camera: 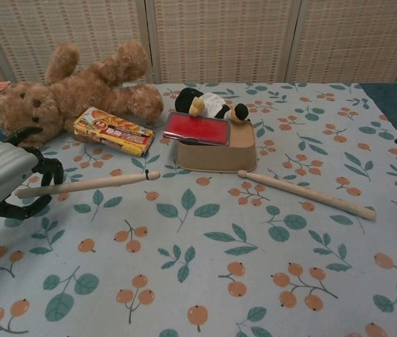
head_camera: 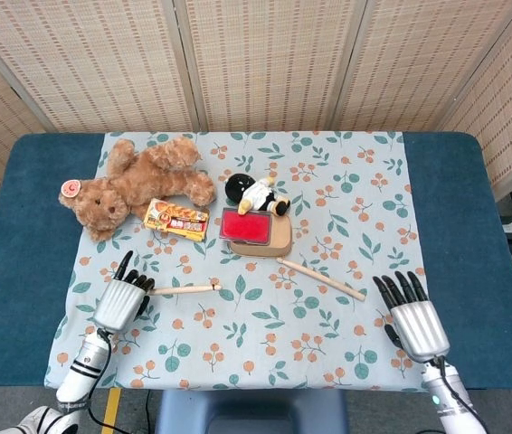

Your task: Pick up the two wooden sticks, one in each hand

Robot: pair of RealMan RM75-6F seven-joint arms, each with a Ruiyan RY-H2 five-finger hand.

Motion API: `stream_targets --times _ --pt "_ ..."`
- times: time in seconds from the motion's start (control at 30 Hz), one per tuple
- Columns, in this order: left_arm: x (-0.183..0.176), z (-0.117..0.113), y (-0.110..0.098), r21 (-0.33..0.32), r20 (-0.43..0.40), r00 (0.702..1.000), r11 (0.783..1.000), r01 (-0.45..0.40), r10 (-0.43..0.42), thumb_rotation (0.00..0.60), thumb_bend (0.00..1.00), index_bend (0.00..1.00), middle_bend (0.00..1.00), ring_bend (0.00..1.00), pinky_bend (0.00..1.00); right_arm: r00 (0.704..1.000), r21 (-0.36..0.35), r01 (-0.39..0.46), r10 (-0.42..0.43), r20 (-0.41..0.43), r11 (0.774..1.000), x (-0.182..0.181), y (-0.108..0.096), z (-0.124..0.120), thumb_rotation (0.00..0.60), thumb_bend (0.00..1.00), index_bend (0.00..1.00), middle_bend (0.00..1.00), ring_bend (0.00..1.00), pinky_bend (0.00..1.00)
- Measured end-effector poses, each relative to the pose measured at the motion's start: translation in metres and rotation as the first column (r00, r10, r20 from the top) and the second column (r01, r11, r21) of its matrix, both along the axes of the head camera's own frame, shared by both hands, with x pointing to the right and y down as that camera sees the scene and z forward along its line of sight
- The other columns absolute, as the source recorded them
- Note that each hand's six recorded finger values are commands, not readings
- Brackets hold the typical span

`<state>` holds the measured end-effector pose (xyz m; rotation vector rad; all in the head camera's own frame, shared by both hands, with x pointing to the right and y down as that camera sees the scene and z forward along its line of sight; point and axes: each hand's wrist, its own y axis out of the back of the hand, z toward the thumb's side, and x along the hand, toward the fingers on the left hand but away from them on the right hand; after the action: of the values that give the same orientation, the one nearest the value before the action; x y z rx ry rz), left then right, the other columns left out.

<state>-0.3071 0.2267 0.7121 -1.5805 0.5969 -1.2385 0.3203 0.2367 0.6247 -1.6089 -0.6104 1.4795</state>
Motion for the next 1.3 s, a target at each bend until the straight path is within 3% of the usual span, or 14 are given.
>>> stream_targets --times 0.23,0.57,0.87,1.3 --pt "-0.006 -0.017 0.003 0.018 -0.010 1.000 1.000 -0.007 0.007 0.600 0.57 0.84 0.84 0.38 0.00 0.999 -0.040 0.017 -0.019 -0.048 0.999 -0.037 -0.019 0.035 0.600 0.24 0.12 0.18 0.00 0.00" --pt "-0.020 -0.025 0.003 0.023 -0.002 1.000 1.000 0.010 -0.010 0.600 0.57 0.84 0.84 0.38 0.00 0.990 -0.084 -0.008 -0.004 -0.139 0.996 -0.074 -0.038 0.076 0.600 0.24 0.16 0.20 0.00 0.00" --pt "-0.024 -0.027 0.002 0.040 0.009 1.000 0.999 0.008 -0.009 0.600 0.57 0.84 0.84 0.38 0.00 0.979 -0.090 -0.020 0.001 -0.202 0.996 -0.080 -0.047 0.094 0.600 0.24 0.27 0.28 0.00 0.00" --pt "-0.025 -0.026 0.001 0.053 0.035 0.999 0.999 -0.009 0.008 0.600 0.57 0.85 0.84 0.39 0.00 0.968 -0.105 0.000 -0.026 -0.248 0.994 -0.084 -0.043 0.102 0.600 0.24 0.34 0.34 0.06 0.00"
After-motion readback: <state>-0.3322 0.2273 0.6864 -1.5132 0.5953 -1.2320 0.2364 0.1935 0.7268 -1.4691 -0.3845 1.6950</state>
